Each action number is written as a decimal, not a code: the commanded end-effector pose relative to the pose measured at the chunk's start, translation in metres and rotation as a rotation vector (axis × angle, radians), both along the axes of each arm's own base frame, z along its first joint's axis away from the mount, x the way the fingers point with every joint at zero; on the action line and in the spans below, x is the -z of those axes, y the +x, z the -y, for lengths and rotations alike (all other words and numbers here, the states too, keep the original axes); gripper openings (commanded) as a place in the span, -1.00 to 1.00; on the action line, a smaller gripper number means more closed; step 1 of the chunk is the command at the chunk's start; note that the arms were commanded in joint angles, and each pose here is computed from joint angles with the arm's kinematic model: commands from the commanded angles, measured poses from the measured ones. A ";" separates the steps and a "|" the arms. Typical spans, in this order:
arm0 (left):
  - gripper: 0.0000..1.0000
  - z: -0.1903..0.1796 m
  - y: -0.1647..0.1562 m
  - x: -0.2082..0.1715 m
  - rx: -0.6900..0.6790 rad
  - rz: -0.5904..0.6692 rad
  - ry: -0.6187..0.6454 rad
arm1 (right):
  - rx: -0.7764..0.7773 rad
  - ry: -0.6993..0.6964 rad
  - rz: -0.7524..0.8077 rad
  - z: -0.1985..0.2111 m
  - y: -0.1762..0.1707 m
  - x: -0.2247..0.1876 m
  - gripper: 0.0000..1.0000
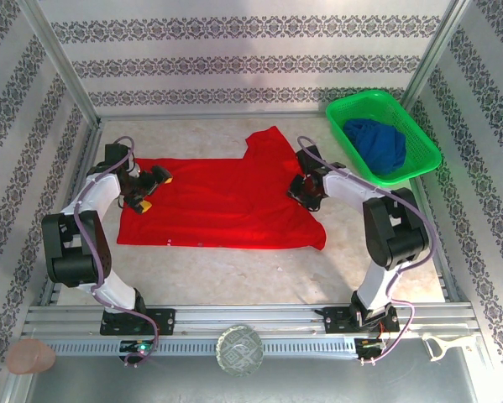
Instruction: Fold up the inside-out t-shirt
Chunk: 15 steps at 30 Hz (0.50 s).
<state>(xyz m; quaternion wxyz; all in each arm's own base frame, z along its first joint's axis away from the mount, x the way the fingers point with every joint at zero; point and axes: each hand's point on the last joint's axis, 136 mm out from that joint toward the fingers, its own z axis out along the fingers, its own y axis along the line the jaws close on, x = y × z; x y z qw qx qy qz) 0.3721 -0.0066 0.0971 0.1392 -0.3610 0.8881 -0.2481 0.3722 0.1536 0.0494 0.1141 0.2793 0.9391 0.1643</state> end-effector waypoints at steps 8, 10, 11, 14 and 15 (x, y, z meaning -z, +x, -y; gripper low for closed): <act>0.99 -0.006 0.003 0.000 -0.023 -0.004 0.012 | -0.006 0.107 0.126 -0.020 0.048 -0.046 -1.00; 0.99 -0.006 0.005 0.001 -0.021 -0.007 0.011 | -0.013 0.121 0.137 -0.027 0.062 -0.048 -1.00; 0.99 -0.006 0.005 0.002 -0.020 -0.008 0.012 | -0.014 0.129 0.150 -0.030 0.070 -0.049 -1.00; 0.99 -0.007 0.006 0.005 -0.015 -0.016 0.017 | -0.041 0.154 0.213 -0.041 0.094 -0.050 -1.00; 0.99 -0.007 0.006 0.007 -0.013 -0.021 0.017 | -0.075 0.184 0.253 -0.048 0.104 -0.053 -0.75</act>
